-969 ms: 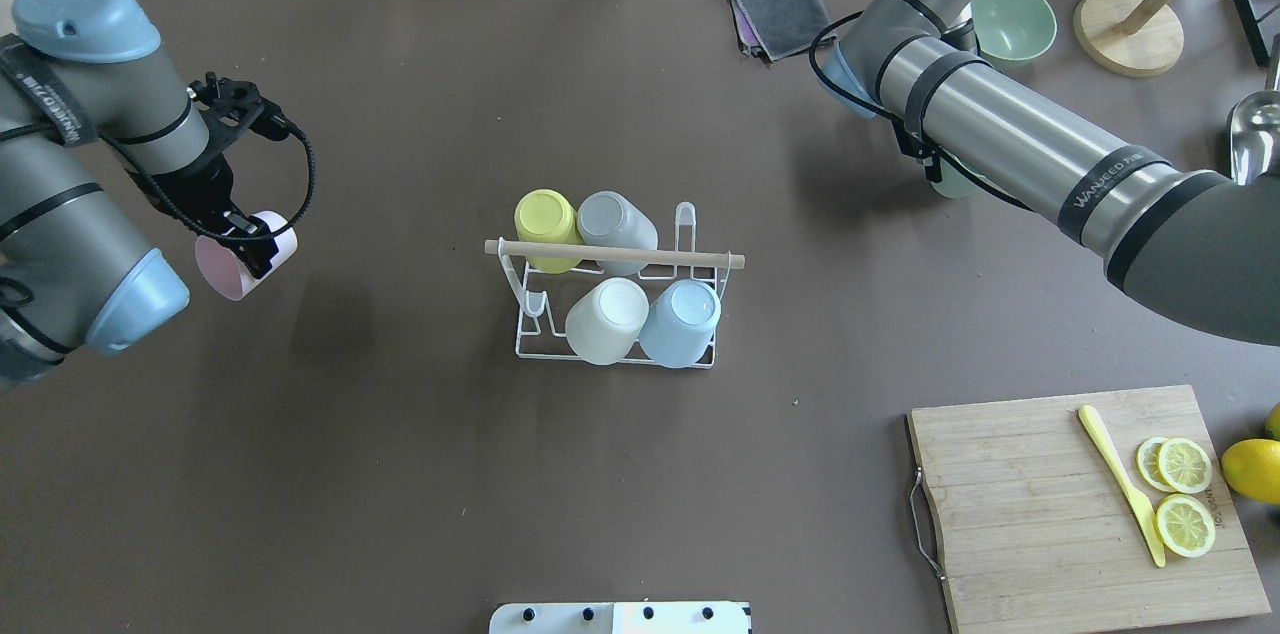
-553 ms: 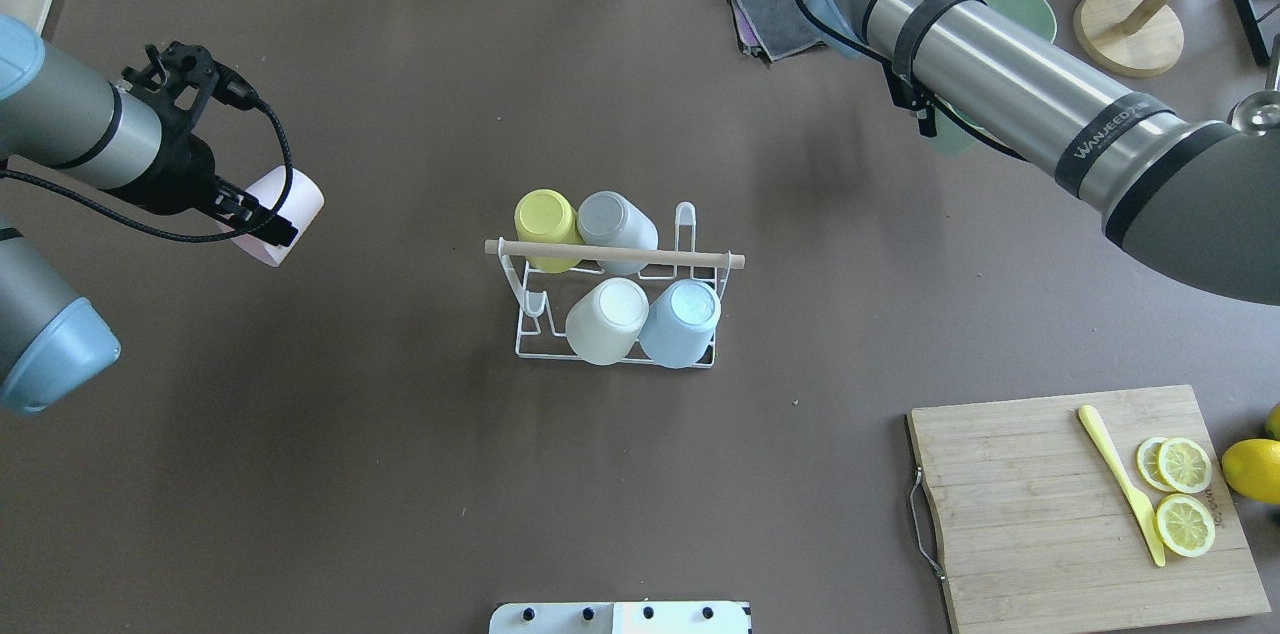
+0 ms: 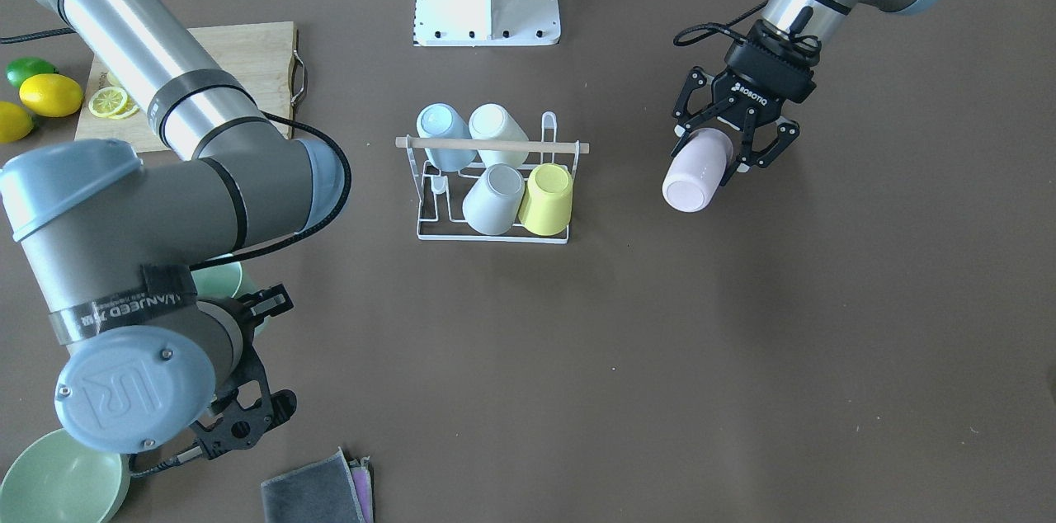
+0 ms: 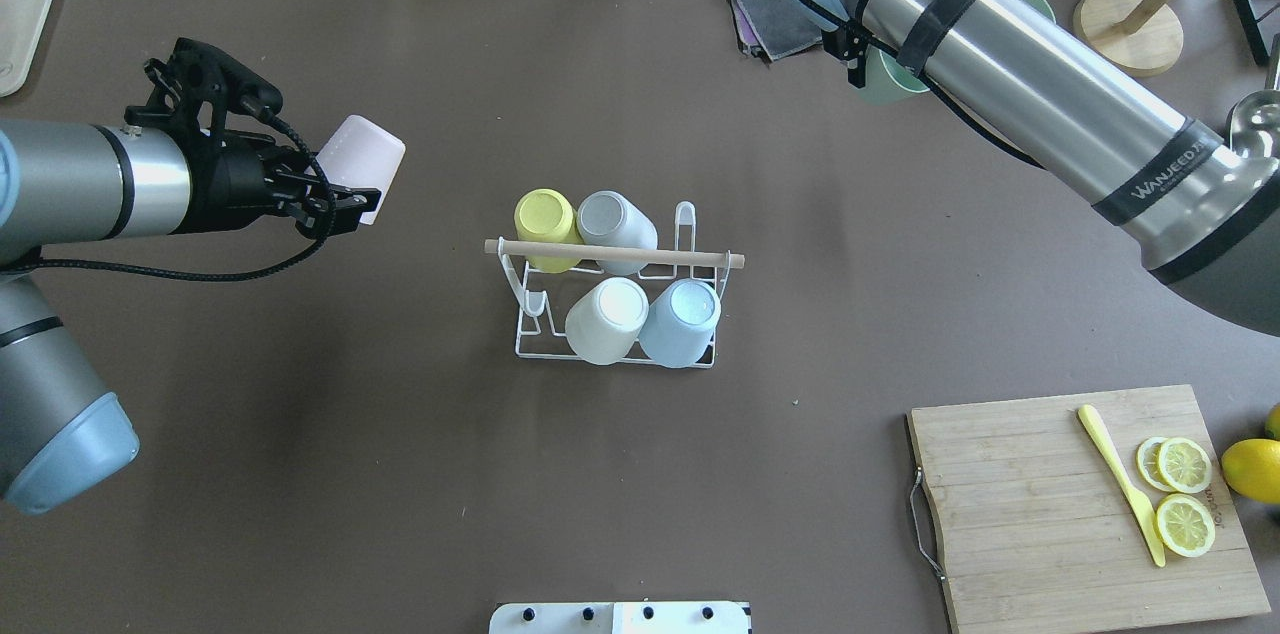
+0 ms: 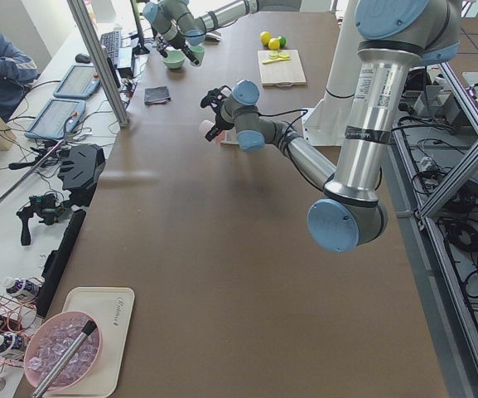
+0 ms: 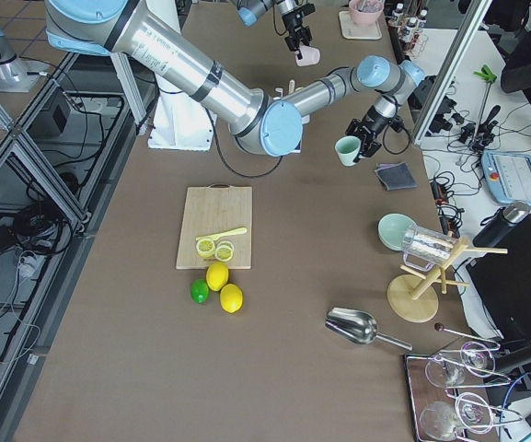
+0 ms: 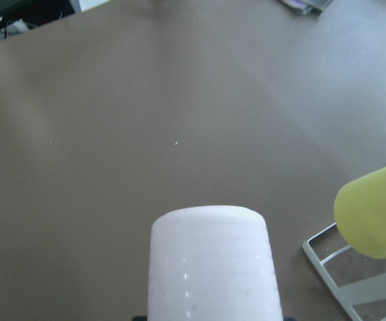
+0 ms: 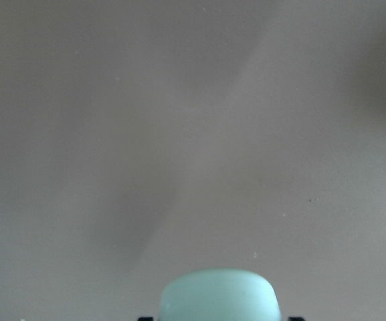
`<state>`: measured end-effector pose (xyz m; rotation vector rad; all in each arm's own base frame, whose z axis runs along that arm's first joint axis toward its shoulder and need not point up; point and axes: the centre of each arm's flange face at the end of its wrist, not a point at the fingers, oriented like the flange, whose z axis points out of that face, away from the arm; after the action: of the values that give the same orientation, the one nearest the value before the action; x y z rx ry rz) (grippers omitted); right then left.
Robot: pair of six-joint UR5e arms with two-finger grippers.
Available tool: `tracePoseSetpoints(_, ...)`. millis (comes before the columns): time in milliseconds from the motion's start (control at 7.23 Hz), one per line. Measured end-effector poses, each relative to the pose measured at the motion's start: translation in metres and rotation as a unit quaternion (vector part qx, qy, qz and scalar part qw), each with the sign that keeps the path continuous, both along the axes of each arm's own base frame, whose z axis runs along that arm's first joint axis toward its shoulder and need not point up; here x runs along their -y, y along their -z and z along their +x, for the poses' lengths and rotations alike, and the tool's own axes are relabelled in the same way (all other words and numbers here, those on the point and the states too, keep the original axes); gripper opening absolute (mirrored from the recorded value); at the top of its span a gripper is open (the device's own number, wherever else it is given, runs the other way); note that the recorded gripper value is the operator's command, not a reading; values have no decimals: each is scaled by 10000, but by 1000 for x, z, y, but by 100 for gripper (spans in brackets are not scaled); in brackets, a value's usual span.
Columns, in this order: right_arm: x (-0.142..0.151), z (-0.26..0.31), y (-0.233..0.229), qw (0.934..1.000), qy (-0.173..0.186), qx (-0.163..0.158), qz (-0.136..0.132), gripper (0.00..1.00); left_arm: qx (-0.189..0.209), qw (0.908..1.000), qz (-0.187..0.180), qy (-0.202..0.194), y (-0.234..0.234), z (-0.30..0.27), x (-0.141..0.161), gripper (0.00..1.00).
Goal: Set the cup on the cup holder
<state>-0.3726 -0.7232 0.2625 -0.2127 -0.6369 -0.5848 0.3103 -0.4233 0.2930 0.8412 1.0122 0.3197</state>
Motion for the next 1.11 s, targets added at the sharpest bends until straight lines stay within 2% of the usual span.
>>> tracePoseSetpoints(138, -9, 6, 25, 9988, -120, 288, 375, 0, -176, 9996, 178, 140, 4, -13, -14, 40)
tracePoseSetpoints(277, -18, 13, 48, 9948, -254, 592, 788, 0, -365, 9981, 346, 352, 8, -19, -24, 40)
tracePoseSetpoints(415, -30, 21, 59, 9875, -510, 912, 1181, 0, -559, 9956, 488, 580, 15, -16, -31, 40)
tracePoseSetpoints(553, -46, 29, 57, 9767, -808, 1266, 1532, 0, -715, 9923, 637, 788, 27, 0, -45, 40)
tracePoseSetpoints(830, -105, 52, 50, 9492, -1331, 2001, 2031, 0, -999, 9827, 885, 1288, 57, 49, -101, 41)
tracePoseSetpoints(969, -132, 64, 54, 9319, -1513, 2387, 2276, 0, -1106, 9771, 930, 1561, 68, 67, -128, 40)
tracePoseSetpoints(1107, -150, 69, 58, 9108, -1643, 2776, 2578, 0, -1091, 9713, 974, 1874, 72, 81, -146, 38)
